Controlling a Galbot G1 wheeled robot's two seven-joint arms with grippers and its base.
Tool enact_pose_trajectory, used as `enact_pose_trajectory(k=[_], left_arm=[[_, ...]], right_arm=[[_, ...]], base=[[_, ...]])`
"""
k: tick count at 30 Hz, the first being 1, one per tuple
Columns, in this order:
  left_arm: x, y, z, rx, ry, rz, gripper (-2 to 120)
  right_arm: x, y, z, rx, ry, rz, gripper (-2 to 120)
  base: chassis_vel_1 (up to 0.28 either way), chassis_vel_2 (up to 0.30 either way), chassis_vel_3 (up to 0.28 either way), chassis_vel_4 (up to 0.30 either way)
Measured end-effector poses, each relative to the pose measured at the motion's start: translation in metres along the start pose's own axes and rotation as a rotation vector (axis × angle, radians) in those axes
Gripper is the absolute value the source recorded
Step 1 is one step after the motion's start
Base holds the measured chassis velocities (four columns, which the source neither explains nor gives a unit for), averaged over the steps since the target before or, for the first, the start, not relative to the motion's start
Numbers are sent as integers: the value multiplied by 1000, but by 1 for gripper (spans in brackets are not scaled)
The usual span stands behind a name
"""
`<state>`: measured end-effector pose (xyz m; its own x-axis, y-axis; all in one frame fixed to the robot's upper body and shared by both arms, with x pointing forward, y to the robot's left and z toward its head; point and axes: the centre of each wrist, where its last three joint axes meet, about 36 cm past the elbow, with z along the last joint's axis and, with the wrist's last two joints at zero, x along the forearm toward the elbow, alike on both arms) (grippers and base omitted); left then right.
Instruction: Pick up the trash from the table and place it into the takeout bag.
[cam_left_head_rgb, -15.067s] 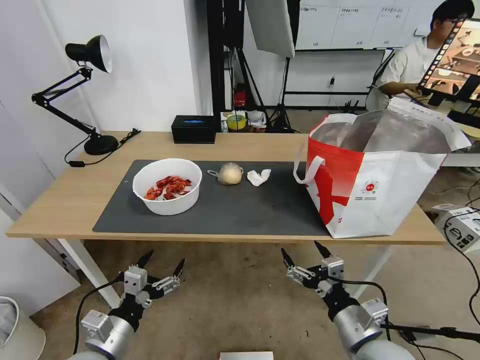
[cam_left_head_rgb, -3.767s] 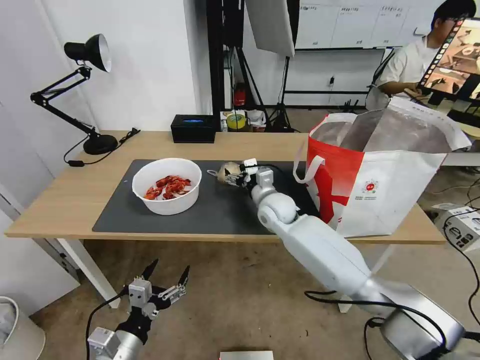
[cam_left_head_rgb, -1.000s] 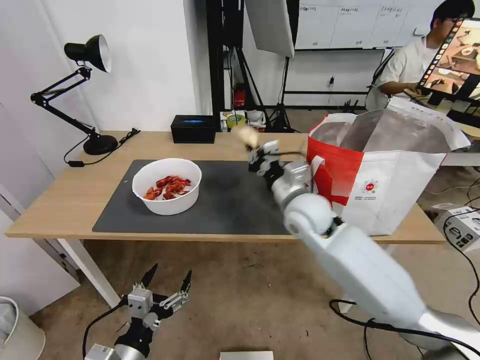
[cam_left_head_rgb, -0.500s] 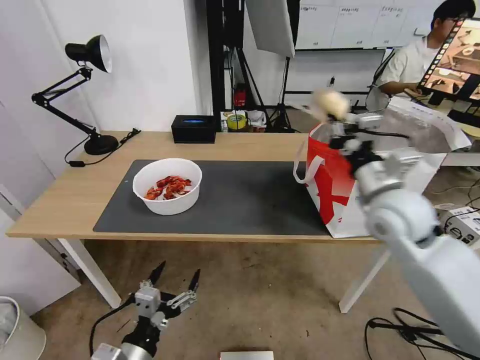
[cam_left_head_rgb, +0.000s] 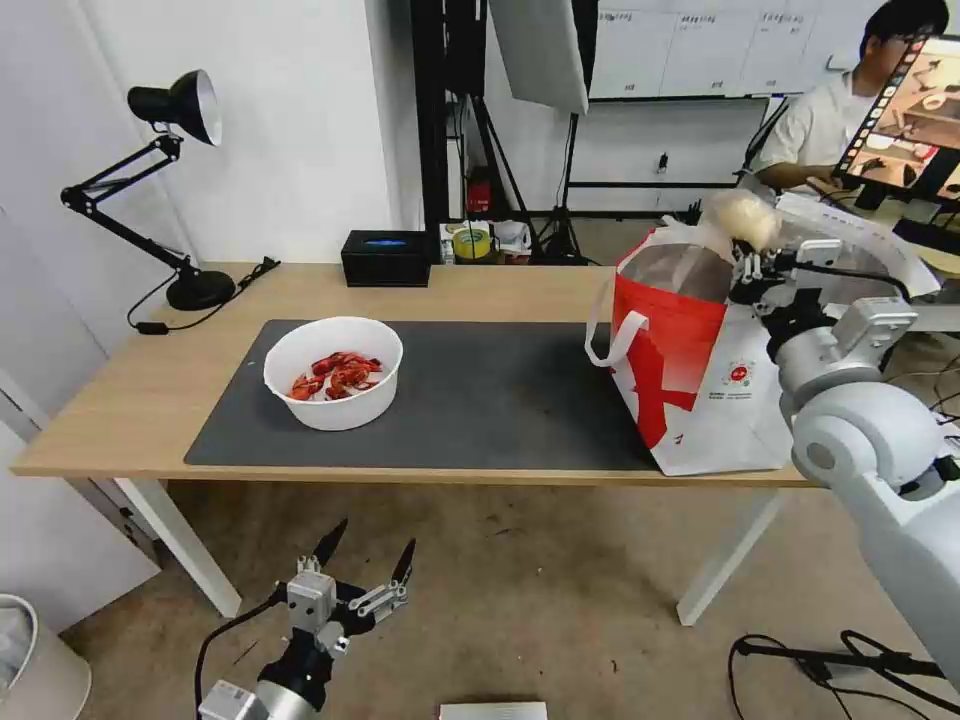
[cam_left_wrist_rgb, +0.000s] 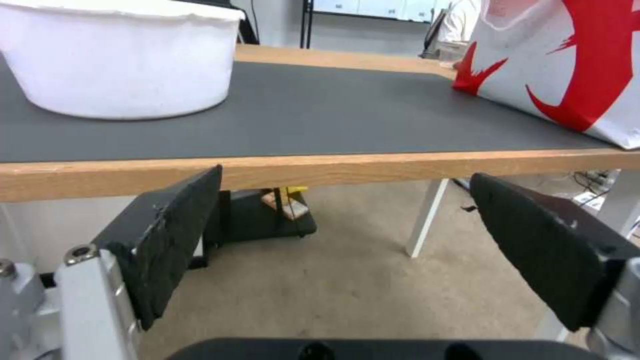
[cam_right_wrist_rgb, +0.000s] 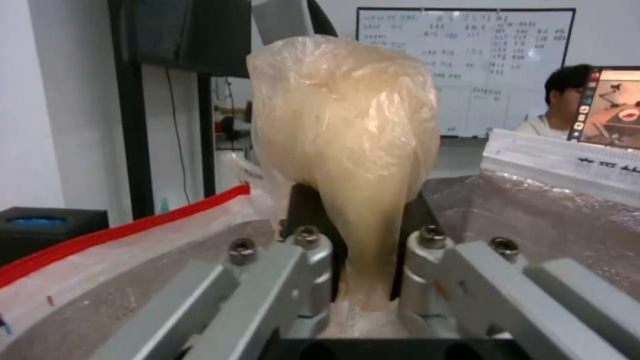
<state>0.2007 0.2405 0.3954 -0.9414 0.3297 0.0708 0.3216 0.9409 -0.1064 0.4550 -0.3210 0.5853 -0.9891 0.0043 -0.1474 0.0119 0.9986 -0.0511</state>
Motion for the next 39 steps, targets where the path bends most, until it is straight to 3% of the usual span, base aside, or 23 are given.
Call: enact_pose_trajectory(k=[10,12,15,19,22,30,39], left_arm=[[-4,1,1,5,-4,5,100],[-4,1,1,6,-4,6,100],[-3,1,1,5,-2,2,100],[-2,1,1,5,-1,0,100],[0,0,-2,4,-4,-3,100],[2,0,-5,-2,-9,-13,100],[3,3,-10,-12,-22,-28,100]], right_arm=[[0,-2,0,15,5,2,52],[0,-2,-1,16,6,2,53],[0,-2,-1,21,9,0,71],[1,-2,0,22,11,-2,81],[2,0,0,24,11,-9,96],[9,5,-3,23,7,-30,100],[46,33,-23,-12,-28,-167,100]], base=[[0,0,0,0],[0,0,0,0],[0,0,0,0],[0,0,0,0],[0,0,0,0],[0,0,0,0],[0,0,0,0]])
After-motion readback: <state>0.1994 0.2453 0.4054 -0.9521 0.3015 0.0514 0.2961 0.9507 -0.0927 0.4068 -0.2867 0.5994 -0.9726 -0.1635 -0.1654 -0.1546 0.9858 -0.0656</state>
